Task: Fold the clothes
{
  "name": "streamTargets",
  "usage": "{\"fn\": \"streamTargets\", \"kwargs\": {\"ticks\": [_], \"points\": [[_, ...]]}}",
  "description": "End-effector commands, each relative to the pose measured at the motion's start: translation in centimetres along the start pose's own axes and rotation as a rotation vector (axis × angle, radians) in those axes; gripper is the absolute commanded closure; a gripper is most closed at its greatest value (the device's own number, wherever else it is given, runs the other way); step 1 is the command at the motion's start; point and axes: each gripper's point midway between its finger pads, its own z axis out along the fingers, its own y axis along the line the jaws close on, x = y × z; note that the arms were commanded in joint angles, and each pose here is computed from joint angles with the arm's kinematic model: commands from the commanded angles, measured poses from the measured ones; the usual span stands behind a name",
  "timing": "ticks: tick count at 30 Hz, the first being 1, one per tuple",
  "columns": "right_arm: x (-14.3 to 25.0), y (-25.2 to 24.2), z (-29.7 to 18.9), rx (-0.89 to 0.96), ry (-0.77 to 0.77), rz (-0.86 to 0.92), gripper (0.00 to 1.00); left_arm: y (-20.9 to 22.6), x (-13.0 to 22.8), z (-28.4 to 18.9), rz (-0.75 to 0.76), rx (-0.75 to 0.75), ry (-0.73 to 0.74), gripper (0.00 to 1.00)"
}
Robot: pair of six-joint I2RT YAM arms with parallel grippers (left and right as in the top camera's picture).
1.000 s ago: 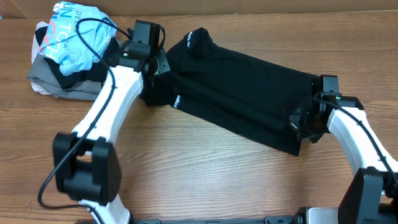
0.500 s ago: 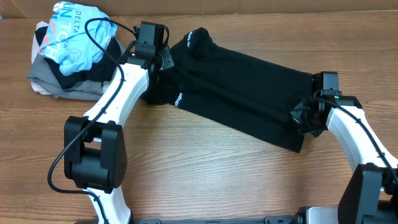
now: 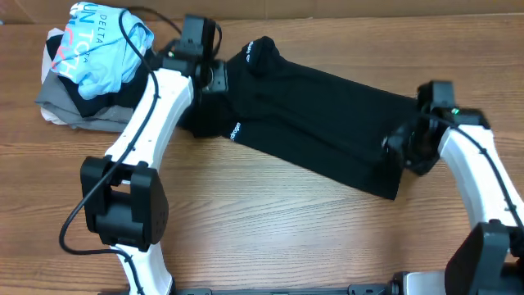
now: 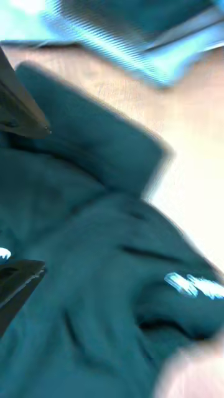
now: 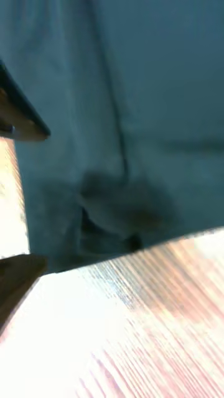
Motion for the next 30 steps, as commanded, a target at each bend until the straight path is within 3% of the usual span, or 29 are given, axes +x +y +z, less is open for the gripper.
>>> {"fn": "streamTargets", "kwargs": {"ticks": [1,4,7,11,19,25,30], "points": [[-3.1,4.0,-7.1,-0.144,-0.087,-0.106,0.27,-3.3,-5.9,-6.5,0.170,0.119,-0.154,0.19],[-4.4,5.2,-11.2,-0.187,-0.153,-0.139,0.23,-5.4,-7.7,-8.6,0.245,0.118,-0.232,0.08],[-5.2,5.9,-13.8,-0.214,-0.206,-0.153,0.22,-7.4,-8.6,-8.0,0.261,0.130,-0.276,0.06],[-5.3,6.0,-14.2,-0.217,-0.210,-0.153,0.22,-10.0,-8.4,-3.8,0.265,0.169,-0.263,0.05],[-5.1,5.6,-13.8,-0.196,-0.196,-0.150,0.22,-11.7,-4.5,7.6,0.252,0.162,-0.057,0.04],[-5.3,5.3,-13.8,-0.179,-0.207,-0.147,0.22,-12.2,-2.3,11.5,0.220,0.187,0.008,0.03],[-5.3,5.3,-13.4,-0.172,-0.197,-0.146,0.21,-12.7,-2.5,12.8,0.206,0.194,-0.017,0.06]]}}
